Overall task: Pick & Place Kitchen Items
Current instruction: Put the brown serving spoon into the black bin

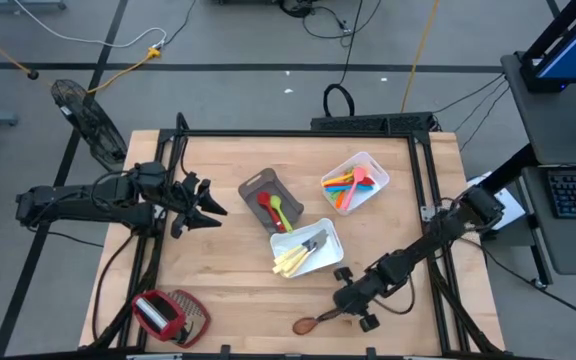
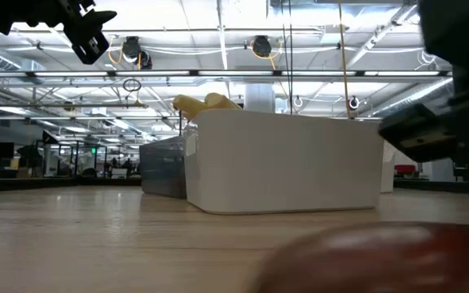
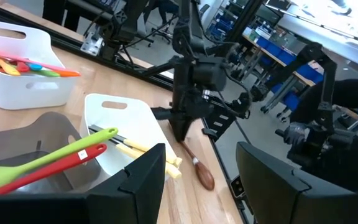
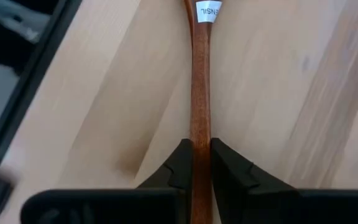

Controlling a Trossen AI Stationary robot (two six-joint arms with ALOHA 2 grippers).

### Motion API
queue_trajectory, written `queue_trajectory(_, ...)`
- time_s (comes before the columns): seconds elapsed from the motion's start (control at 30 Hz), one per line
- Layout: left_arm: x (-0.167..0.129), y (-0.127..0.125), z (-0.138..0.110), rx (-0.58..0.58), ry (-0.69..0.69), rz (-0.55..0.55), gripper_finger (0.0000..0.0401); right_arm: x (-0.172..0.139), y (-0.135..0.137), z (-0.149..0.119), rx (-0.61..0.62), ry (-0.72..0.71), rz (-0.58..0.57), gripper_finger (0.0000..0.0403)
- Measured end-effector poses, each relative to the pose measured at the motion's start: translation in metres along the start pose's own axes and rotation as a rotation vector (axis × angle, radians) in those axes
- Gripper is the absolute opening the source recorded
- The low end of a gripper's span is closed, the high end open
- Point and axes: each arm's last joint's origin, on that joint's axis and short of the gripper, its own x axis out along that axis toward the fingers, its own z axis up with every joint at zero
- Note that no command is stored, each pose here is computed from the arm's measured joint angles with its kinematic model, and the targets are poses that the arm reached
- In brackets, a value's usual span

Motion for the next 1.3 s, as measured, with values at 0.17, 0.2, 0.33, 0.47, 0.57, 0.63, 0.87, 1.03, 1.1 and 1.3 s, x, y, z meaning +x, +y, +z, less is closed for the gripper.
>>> queue_trajectory(0.17, 0.0, 0.0, 0.0, 0.003, -0.001, 0.001, 0.0202, -0.026, 0.004, 0.007, -0.022, -0.072, 0.06, 0.0026)
queue_trajectory(0.2, 0.0, 0.0, 0.0, 0.004, -0.001, 0.001, 0.0202, -0.031, 0.005, 0.007, -0.025, -0.078, 0.07, 0.0026)
queue_trajectory(0.33, 0.0, 0.0, 0.0, 0.004, -0.001, 0.001, 0.0202, -0.049, 0.006, 0.014, 0.0, -0.152, 0.125, 0.0026)
queue_trajectory(0.47, 0.0, 0.0, 0.0, 0.004, -0.002, 0.001, 0.0202, -0.061, 0.008, 0.017, 0.037, -0.191, 0.159, 0.0026)
queue_trajectory(0.57, 0.0, 0.0, 0.0, 0.004, -0.002, 0.002, 0.0202, -0.072, 0.01, 0.02, 0.053, -0.229, 0.196, 0.0026)
queue_trajectory(0.63, 0.0, 0.0, 0.0, 0.003, -0.002, 0.002, 0.0202, -0.077, 0.01, 0.02, 0.083, -0.236, 0.23, 0.0026)
queue_trajectory(0.87, 0.0, 0.0, 0.0, 0.003, -0.002, 0.003, 0.0202, -0.099, 0.006, 0.037, 0.209, -0.371, 0.412, 0.0026)
queue_trajectory(1.03, 0.0, 0.0, 0.0, 0.003, -0.002, 0.003, 0.0202, -0.117, -0.009, 0.055, 0.344, -0.516, 0.559, 0.0026)
queue_trajectory(1.1, 0.0, 0.0, 0.0, 0.003, -0.002, 0.003, 0.0202, -0.123, -0.019, 0.061, 0.407, -0.555, 0.617, 0.0026)
queue_trajectory(1.3, 0.0, 0.0, 0.0, 0.004, -0.003, 0.004, 0.0202, -0.138, -0.059, 0.07, 0.623, -0.628, 0.705, 0.0026)
